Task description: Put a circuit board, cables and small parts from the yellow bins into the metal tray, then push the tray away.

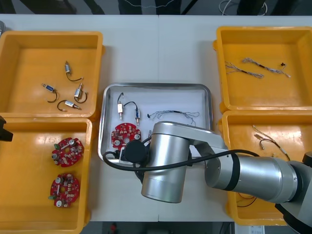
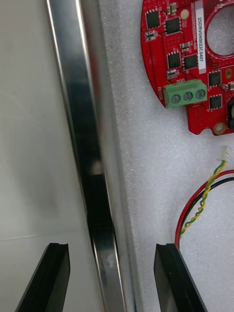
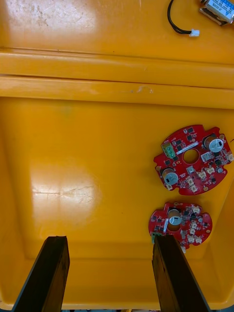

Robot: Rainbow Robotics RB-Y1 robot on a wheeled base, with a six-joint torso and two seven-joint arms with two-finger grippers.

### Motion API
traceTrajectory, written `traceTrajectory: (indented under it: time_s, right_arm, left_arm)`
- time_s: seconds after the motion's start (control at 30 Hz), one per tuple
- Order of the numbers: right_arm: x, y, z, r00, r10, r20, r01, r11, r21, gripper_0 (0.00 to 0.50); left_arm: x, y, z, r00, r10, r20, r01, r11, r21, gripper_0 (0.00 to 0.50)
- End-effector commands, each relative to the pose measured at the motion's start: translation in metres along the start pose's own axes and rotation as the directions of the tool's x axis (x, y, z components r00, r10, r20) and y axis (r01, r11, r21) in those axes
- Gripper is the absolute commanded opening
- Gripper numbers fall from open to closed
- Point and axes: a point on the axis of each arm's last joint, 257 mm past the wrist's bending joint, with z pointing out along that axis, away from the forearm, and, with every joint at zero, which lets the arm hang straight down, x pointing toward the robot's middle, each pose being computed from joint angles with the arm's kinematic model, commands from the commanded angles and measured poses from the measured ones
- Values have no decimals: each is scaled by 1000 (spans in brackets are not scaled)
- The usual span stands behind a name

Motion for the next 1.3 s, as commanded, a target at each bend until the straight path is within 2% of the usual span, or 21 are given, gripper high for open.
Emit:
traceTrajectory:
  time_s: [0.03,0.2,0.23,0.27,0.3,0.33,0.37,0.43,0.47,0.63,0.8,1.0,1.3]
  right_arm:
    - [-16,7,0,997,-66,29,66,998,13,500]
    - [-15,7,0,998,-64,26,64,998,14,498]
    - [-15,7,0,998,-63,26,63,998,14,460]
    - [-15,7,0,998,-63,26,63,998,14,381]
    - [-15,7,0,998,-61,26,61,998,13,331]
    - [-15,6,0,998,-60,25,60,998,15,216]
    - [-15,6,0,998,-60,25,60,998,16,136]
    - [-16,6,-1,998,-60,27,59,998,15,68]
    - [-16,7,-1,998,-61,29,61,998,15,52]
    - [-17,4,-3,997,-64,32,63,998,25,31]
    - [-16,-2,-4,997,-72,28,71,997,37,30]
    - [-17,-9,-8,996,-86,34,84,995,54,0]
    - [-23,-22,-14,992,-123,37,119,989,89,0]
  left_arm:
    - [-6,14,-15,993,113,33,-112,992,-51,500]
    - [-6,14,-15,993,113,33,-112,992,-51,500]
    - [-6,14,-15,993,113,33,-112,992,-51,500]
    - [-6,14,-15,993,113,33,-112,992,-51,500]
    - [-6,14,-15,993,113,33,-112,992,-51,500]
    - [-6,14,-15,993,113,33,-112,992,-51,500]
    - [-6,14,-15,993,113,33,-112,992,-51,500]
    - [-6,14,-15,993,113,33,-112,992,-51,500]
    - [-6,14,-15,993,113,33,-112,992,-51,500]
    - [-6,14,-15,993,113,33,-112,992,-51,500]
    - [-6,14,-15,993,113,33,-112,992,-51,500]
    - [-6,14,-15,993,113,33,-112,992,-51,500]
    - [-6,14,-15,993,113,33,-112,992,-51,500]
